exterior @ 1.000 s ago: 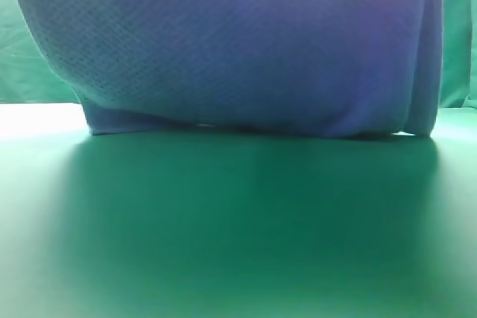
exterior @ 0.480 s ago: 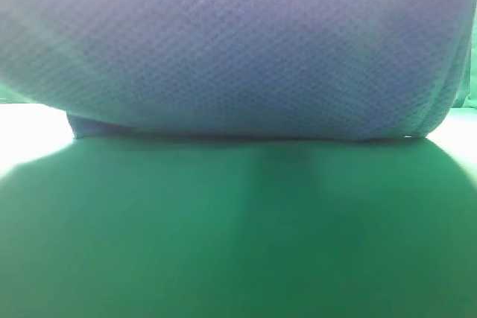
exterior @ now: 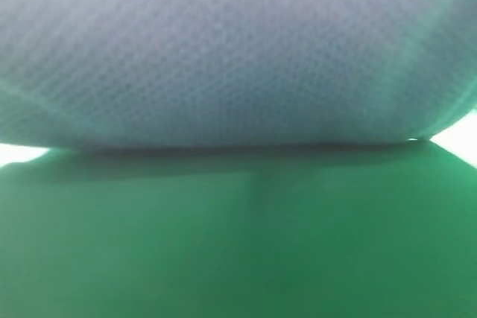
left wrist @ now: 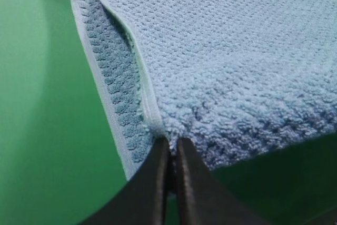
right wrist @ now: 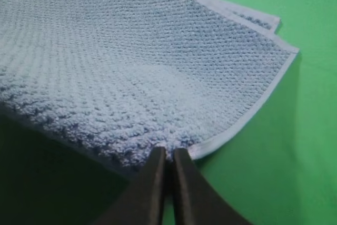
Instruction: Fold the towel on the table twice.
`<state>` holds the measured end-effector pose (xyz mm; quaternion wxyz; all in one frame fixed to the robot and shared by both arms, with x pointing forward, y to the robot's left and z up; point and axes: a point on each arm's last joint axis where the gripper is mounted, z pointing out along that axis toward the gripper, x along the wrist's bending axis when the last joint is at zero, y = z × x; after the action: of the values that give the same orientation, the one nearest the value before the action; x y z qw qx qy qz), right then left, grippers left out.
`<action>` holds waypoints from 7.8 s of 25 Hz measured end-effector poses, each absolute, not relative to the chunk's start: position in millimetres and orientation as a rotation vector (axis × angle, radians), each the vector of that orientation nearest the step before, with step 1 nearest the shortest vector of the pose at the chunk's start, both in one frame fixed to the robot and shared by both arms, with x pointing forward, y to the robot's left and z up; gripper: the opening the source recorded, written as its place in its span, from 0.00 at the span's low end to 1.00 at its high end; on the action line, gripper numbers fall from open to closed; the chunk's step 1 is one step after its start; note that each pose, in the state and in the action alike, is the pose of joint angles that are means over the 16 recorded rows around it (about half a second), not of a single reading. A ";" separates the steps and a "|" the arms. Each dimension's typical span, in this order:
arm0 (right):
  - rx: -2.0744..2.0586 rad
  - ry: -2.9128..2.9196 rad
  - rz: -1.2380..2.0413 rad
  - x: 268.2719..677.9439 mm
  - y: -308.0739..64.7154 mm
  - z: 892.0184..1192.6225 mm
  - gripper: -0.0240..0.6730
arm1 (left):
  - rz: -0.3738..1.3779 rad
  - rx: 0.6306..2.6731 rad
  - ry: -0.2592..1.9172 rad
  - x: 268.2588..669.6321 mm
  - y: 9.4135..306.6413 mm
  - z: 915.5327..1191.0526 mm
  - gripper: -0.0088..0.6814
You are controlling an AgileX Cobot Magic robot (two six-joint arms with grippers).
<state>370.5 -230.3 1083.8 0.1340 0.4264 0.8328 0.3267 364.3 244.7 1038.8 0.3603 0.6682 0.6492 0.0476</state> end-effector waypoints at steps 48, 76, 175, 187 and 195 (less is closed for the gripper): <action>1.375 2.275 0.779 580.8 -200.9 1019.7 0.04 | 0.490 1.587 1.690 575.0 217.4 988.5 0.02; 1.285 2.101 0.938 553.2 -210.1 1086.5 0.40 | 0.480 1.696 1.491 553.4 213.0 1077.8 0.34; 1.150 1.675 1.261 286.9 -278.9 959.0 0.03 | 0.767 1.446 1.240 289.3 282.6 953.1 0.01; 1.124 1.771 1.133 286.1 -281.0 945.7 0.03 | 0.767 1.442 1.239 289.5 282.6 953.2 0.01; 1.098 1.775 1.105 286.5 -281.9 945.2 0.03 | 0.883 1.522 1.189 290.4 286.2 953.0 0.01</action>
<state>286.5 -281.9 945.2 0.3801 0.4299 0.6953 0.4329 290.4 286.2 953.0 0.4873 0.6257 0.4890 0.3632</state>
